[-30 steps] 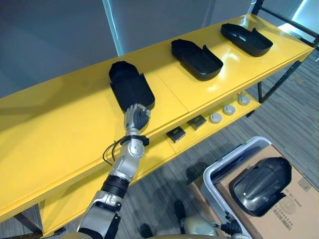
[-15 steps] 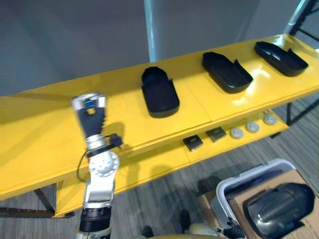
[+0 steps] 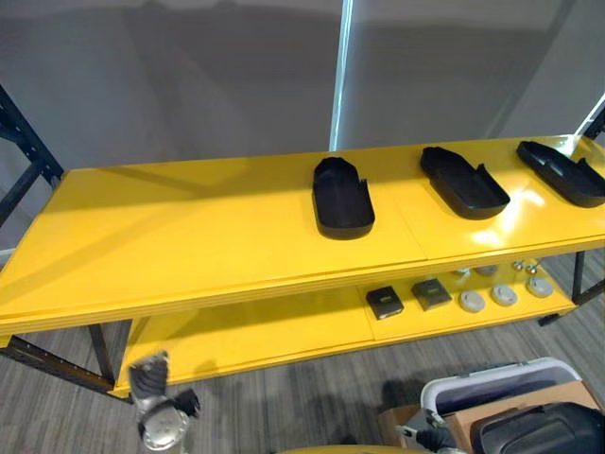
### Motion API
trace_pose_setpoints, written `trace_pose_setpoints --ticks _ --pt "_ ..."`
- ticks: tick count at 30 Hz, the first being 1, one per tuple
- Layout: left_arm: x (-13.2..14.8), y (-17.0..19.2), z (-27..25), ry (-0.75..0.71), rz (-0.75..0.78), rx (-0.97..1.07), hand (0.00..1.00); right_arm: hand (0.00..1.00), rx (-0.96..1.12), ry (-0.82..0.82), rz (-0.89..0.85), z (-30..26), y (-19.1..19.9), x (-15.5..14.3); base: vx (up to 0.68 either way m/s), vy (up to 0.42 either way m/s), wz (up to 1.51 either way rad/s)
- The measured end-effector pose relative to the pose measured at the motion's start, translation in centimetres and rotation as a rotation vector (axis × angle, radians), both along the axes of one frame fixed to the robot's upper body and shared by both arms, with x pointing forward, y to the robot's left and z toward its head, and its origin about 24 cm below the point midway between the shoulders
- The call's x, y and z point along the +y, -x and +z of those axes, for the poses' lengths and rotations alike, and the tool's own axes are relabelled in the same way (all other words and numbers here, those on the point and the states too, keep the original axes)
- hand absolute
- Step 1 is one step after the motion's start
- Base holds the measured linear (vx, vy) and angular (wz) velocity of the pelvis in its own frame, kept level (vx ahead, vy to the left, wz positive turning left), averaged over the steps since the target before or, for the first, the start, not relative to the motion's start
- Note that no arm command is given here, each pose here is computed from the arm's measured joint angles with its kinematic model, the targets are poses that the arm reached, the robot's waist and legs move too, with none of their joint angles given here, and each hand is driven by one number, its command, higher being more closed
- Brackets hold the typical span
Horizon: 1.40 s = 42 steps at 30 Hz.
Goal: Walk over and take plastic housings, then place them on the shelf
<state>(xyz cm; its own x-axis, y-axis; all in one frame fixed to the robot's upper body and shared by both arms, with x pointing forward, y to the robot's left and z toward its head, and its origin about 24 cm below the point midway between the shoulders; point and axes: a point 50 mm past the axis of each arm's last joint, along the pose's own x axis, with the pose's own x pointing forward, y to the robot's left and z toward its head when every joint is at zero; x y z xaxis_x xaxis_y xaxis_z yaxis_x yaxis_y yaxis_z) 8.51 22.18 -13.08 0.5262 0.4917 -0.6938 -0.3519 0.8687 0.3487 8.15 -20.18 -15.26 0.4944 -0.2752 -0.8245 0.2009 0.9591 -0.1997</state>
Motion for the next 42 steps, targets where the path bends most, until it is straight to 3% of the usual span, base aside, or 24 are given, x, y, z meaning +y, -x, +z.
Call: trace_pose_setpoints --ticks 10,24,30,36,42 --pt "-1.9 -0.8 -1.1 0.024 -0.178 0.072 0.0 0.0 -0.001 0.008 -0.016 0.0 -0.1 -0.4 0.02 0.006 -0.2" --pt "-2.4 -0.4 -1.7 0.038 -0.213 0.119 0.0 0.0 -0.004 0.048 0.011 0.2 -1.2 -1.2 -0.01 -0.014 -0.31" --pt "-3.2 -3.2 -1.2 0.034 -0.223 0.056 0.0 0.0 -0.049 0.067 0.052 0.8 -3.6 -1.0 0.01 0.033 -0.71" --pt "-1.6 -5.8 -0.1 -0.034 -0.258 0.003 0.0 0.0 -0.151 0.056 0.092 2.0 -7.6 0.2 -0.13 0.097 -1.05" --pt "-1.3 -6.7 0.3 -0.056 -0.277 -0.013 0.0 0.0 -0.101 0.055 0.074 1.3 -5.9 -0.1 -0.07 -0.019 -0.71"
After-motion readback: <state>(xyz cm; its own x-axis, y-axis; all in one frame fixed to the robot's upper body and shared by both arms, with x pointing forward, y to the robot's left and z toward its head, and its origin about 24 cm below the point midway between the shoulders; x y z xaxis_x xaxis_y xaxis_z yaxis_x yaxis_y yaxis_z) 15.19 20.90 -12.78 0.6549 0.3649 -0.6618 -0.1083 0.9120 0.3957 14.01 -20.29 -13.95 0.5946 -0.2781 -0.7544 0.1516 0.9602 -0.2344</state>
